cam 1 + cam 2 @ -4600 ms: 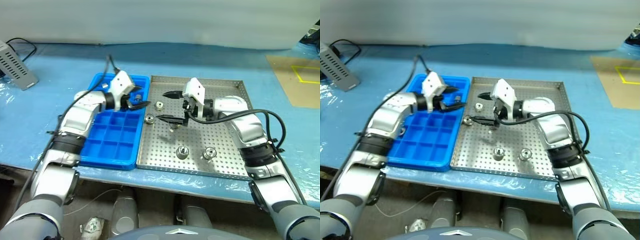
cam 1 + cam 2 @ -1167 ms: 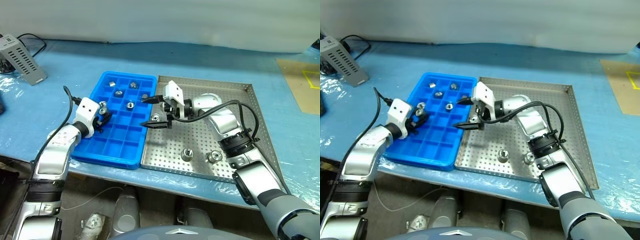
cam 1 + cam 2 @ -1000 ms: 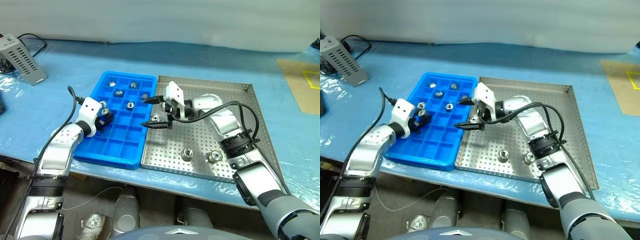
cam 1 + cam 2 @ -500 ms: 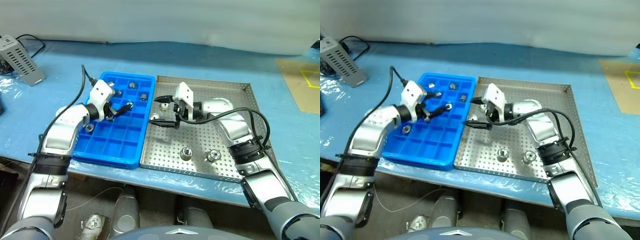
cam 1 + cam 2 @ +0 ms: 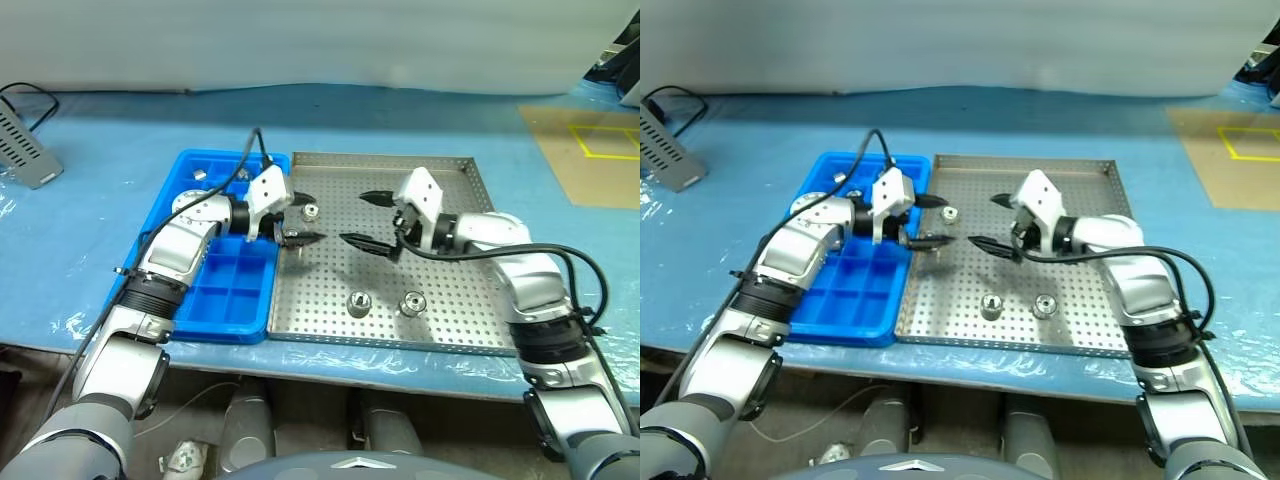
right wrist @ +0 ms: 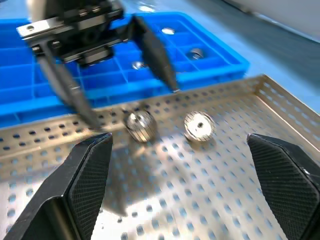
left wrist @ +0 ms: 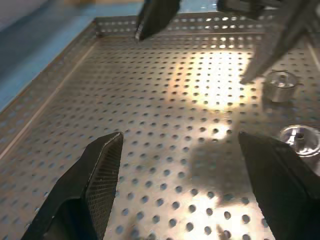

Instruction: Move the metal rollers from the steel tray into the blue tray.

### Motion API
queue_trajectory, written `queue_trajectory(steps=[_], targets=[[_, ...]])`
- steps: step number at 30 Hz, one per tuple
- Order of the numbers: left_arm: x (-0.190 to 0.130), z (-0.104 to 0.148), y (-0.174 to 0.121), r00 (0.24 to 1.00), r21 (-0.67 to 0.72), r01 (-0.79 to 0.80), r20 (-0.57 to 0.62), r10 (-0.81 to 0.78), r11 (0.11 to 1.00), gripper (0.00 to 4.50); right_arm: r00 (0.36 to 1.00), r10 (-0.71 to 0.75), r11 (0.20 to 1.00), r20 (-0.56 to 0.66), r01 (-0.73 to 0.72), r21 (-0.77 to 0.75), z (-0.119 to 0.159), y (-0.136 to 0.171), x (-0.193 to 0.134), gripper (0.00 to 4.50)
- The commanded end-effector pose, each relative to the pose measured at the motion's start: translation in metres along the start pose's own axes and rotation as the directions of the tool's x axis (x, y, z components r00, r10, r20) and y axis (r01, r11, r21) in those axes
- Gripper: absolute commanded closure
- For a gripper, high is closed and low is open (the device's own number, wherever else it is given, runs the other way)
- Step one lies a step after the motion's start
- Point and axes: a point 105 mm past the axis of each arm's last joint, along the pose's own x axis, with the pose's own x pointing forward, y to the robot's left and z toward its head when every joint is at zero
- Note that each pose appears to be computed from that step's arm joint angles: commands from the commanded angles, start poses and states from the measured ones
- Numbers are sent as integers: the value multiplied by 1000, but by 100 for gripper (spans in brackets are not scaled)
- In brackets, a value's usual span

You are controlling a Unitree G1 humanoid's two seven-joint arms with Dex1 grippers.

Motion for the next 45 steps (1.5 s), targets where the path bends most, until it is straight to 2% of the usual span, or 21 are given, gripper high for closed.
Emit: queue_trajectory(steps=[1, 10, 18, 25, 36, 39, 43, 45], targets=[[7, -3, -16, 989, 17, 150, 16, -150, 989, 62, 999, -44, 999, 8, 44, -11, 9, 5, -18, 0], [30, -21, -37, 941, 34, 339, 15, -339, 940, 62, 989, -130, 990, -73, 133, 44, -3, 23, -47, 0], [41, -45, -50, 906, 1, 422, -38, -422, 907, 62, 977, -185, 979, -106, 193, 68, -5, 25, -60, 0], [59, -49, -48, 918, -24, 393, -42, -393, 919, 62, 974, -191, 978, -125, 200, 66, -7, 29, -59, 0], [69, -61, -55, 921, -41, 382, -61, -384, 923, 62, 966, -211, 974, -152, 220, 44, -9, 23, -63, 0], [70, -58, -54, 925, -42, 375, -40, -377, 926, 126, 968, -205, 976, -147, 214, 45, -10, 24, -61, 0], [72, -63, -49, 943, -42, 323, -74, -325, 945, 255, 969, -203, 977, -139, 210, 43, -9, 22, -58, 0], [70, -62, -47, 945, -32, 317, -67, -319, 948, 263, 970, -201, 977, -136, 208, 41, -8, 21, -56, 0]])
